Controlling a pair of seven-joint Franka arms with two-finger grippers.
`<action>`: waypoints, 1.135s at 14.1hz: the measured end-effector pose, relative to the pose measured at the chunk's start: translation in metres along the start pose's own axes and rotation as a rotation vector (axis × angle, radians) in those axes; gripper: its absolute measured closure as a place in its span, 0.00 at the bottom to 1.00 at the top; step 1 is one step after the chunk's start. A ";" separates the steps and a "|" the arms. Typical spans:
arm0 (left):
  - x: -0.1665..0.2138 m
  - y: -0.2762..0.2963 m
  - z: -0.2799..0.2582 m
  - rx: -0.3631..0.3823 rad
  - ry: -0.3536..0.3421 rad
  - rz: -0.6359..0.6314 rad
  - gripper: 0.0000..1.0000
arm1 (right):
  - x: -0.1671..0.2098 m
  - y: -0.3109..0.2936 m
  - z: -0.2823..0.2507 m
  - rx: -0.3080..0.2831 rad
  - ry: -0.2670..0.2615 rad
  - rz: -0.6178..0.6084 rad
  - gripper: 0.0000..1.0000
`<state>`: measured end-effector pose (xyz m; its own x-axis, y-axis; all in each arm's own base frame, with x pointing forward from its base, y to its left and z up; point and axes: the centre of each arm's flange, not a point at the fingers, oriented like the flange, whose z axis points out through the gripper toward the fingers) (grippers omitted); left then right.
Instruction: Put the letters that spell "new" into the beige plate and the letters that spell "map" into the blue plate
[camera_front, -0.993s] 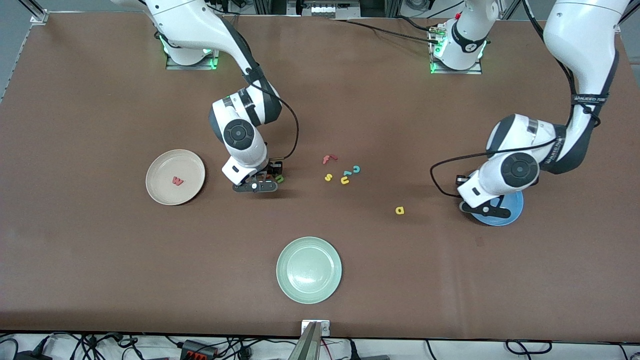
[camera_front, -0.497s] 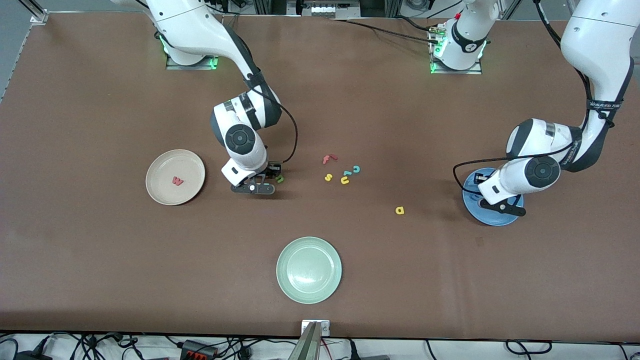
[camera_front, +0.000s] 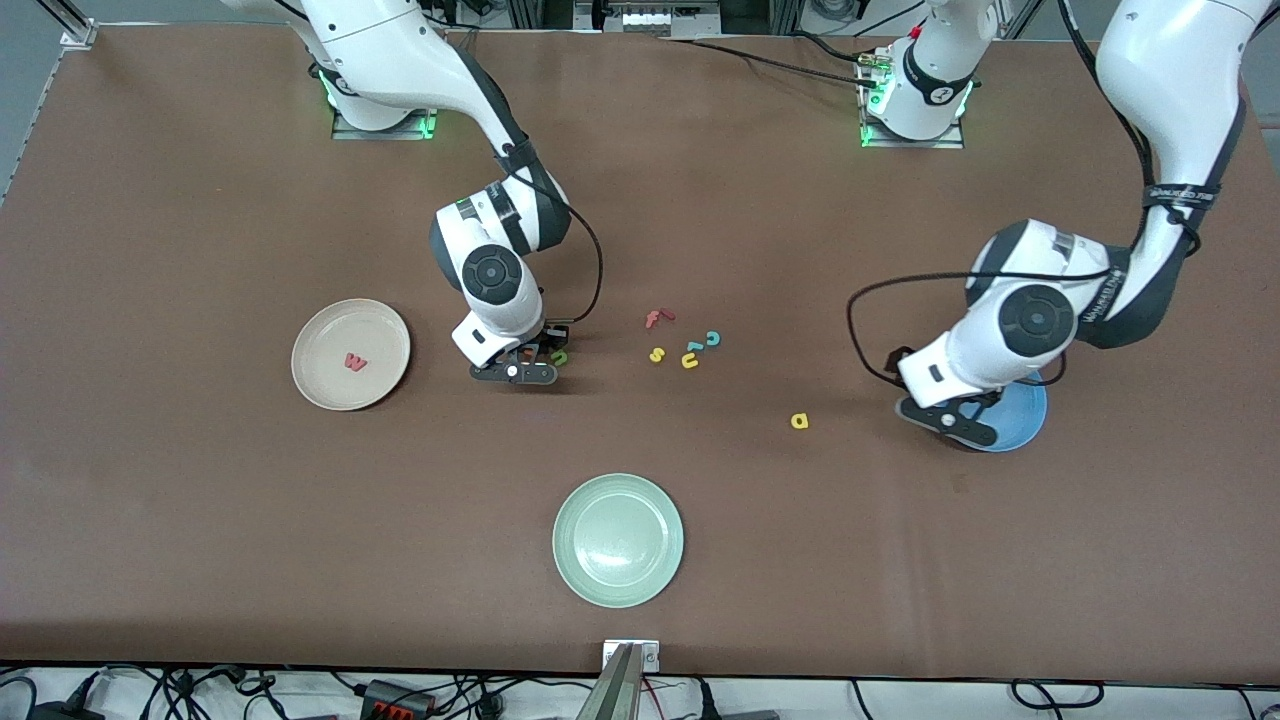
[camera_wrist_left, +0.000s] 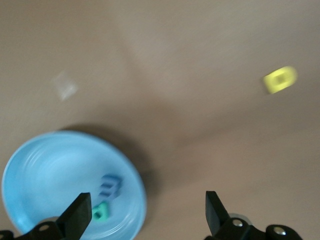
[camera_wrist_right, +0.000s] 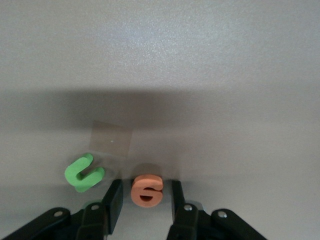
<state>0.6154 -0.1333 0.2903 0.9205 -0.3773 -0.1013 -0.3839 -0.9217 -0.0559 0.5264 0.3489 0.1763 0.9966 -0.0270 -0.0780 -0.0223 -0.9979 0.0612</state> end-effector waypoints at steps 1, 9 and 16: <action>0.007 0.020 -0.005 -0.002 0.012 -0.004 0.00 | 0.001 0.000 0.000 0.000 0.001 0.001 0.58; 0.063 0.105 0.039 -0.116 0.075 -0.199 0.00 | 0.014 0.016 -0.020 -0.001 -0.007 0.029 0.72; 0.067 0.123 0.097 -0.103 0.051 -0.374 0.00 | 0.059 0.183 -0.089 0.001 -0.155 0.014 0.72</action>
<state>0.6225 -0.2631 0.1798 0.9990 -0.0150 -0.0427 -0.0141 -0.9997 0.0206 0.5883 0.1704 0.2712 0.9720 -0.0495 -0.2297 -0.0360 -0.9974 0.0624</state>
